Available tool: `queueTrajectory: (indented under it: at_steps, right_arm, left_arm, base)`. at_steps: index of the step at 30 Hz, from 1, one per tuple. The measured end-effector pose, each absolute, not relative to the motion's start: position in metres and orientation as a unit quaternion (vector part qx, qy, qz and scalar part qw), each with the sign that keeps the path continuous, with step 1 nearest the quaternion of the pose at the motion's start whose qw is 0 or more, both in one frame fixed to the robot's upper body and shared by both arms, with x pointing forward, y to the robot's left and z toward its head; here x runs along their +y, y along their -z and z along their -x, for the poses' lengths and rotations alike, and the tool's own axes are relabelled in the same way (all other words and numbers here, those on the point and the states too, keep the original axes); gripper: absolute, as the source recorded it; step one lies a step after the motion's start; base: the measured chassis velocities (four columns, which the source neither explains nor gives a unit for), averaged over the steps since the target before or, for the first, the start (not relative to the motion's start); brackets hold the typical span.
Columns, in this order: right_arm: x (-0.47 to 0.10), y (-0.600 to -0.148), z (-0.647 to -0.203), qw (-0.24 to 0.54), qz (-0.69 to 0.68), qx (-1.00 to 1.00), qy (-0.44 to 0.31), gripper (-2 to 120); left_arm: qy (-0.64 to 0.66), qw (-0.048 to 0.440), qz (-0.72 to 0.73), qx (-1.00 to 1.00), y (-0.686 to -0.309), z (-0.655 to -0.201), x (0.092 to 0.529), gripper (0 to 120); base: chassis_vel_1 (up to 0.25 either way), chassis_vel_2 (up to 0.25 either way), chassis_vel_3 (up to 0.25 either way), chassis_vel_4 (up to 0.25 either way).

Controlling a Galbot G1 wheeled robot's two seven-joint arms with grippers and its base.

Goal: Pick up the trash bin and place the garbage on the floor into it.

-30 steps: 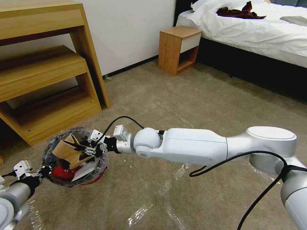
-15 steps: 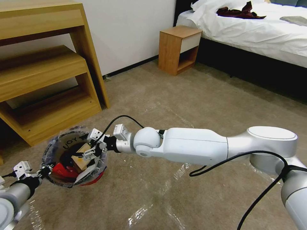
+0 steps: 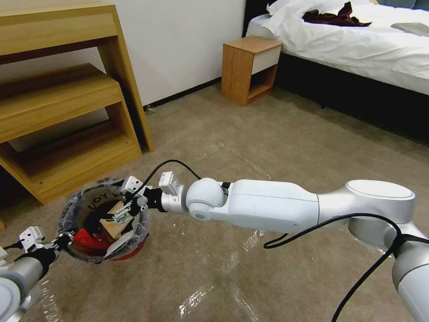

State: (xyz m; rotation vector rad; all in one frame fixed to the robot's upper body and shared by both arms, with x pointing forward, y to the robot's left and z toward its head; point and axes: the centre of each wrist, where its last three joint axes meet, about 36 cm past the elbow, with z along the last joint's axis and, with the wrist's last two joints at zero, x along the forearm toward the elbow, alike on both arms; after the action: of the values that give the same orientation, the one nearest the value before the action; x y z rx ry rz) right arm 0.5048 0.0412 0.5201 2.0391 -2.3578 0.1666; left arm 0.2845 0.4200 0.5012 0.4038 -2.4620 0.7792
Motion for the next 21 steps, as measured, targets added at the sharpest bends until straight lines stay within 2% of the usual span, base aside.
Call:
queueTrajectory:
  at_steps: [1, 4, 5, 10, 16, 21]
  right_arm:
    - [0.041, -0.520, -0.505, 0.010, -0.653, -0.755, -0.053, 100]
    - [0.039, -0.554, -0.511, -0.045, -0.640, -0.765, 0.057, 100]
    - [0.039, -0.554, -0.511, -0.045, -0.640, -0.765, 0.057, 100]
    - [0.025, -0.593, -0.521, -0.123, -0.619, -0.761, 0.153, 98]
    - [-0.003, -0.618, -0.536, -0.182, -0.586, -0.767, 0.189, 99]
    - [-0.059, -0.644, -0.556, -0.250, -0.523, -0.786, 0.214, 99]
  left_arm:
    - [-0.288, 0.261, -0.149, -0.909, -0.501, -0.284, 0.420, 0]
    - [-0.285, 0.258, -0.151, -0.911, -0.503, -0.285, 0.422, 0]
    - [-0.285, 0.258, -0.151, -0.911, -0.503, -0.285, 0.422, 0]
    - [-0.283, 0.256, -0.150, -0.912, -0.505, -0.284, 0.422, 0]
    - [-0.281, 0.256, -0.150, -0.913, -0.506, -0.284, 0.423, 0]
    - [-0.280, 0.256, -0.150, -0.913, -0.507, -0.284, 0.423, 0]
  base:
    - [0.000, 0.000, 0.000, 0.000]
    - [0.000, 0.000, 0.000, 0.000]
    - [0.000, 0.000, 0.000, 0.000]
    - [0.000, 0.000, 0.000, 0.000]
    - [0.000, 0.000, 0.000, 0.000]
    - [0.000, 0.000, 0.000, 0.000]
